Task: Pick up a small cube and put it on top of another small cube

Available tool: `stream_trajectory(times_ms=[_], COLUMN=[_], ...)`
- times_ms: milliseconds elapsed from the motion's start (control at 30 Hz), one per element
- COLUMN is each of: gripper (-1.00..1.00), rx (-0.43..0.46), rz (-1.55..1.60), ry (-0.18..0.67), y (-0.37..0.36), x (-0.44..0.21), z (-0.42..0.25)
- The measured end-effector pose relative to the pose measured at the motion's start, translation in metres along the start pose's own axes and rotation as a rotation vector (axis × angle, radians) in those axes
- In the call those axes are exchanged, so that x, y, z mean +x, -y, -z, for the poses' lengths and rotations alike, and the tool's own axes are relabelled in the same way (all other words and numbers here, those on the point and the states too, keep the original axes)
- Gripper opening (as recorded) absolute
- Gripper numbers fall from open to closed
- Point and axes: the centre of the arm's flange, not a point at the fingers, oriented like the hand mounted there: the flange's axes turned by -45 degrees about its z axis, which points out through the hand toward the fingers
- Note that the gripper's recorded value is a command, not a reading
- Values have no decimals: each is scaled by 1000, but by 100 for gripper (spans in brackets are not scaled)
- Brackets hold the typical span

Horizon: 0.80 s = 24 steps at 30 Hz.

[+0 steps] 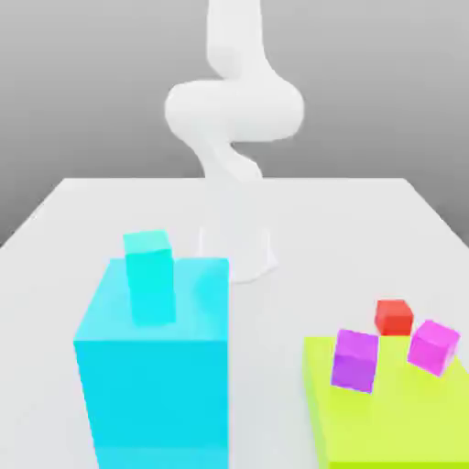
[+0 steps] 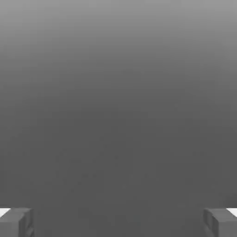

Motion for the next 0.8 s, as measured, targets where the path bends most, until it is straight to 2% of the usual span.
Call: stream_trajectory(times_ms=[200, 400, 533, 633, 700, 800], gripper=[0, 0, 0, 0, 0, 0], rx=[4, 6, 4, 13, 30, 12], rz=[6, 15, 24, 57, 95, 27], ry=[204, 412, 575, 687, 714, 721], y=[101, 179, 217, 237, 248, 239], x=[-76, -205, -323, -410, -441, -436], z=[-133, -222, -252, -245, -237, -255])
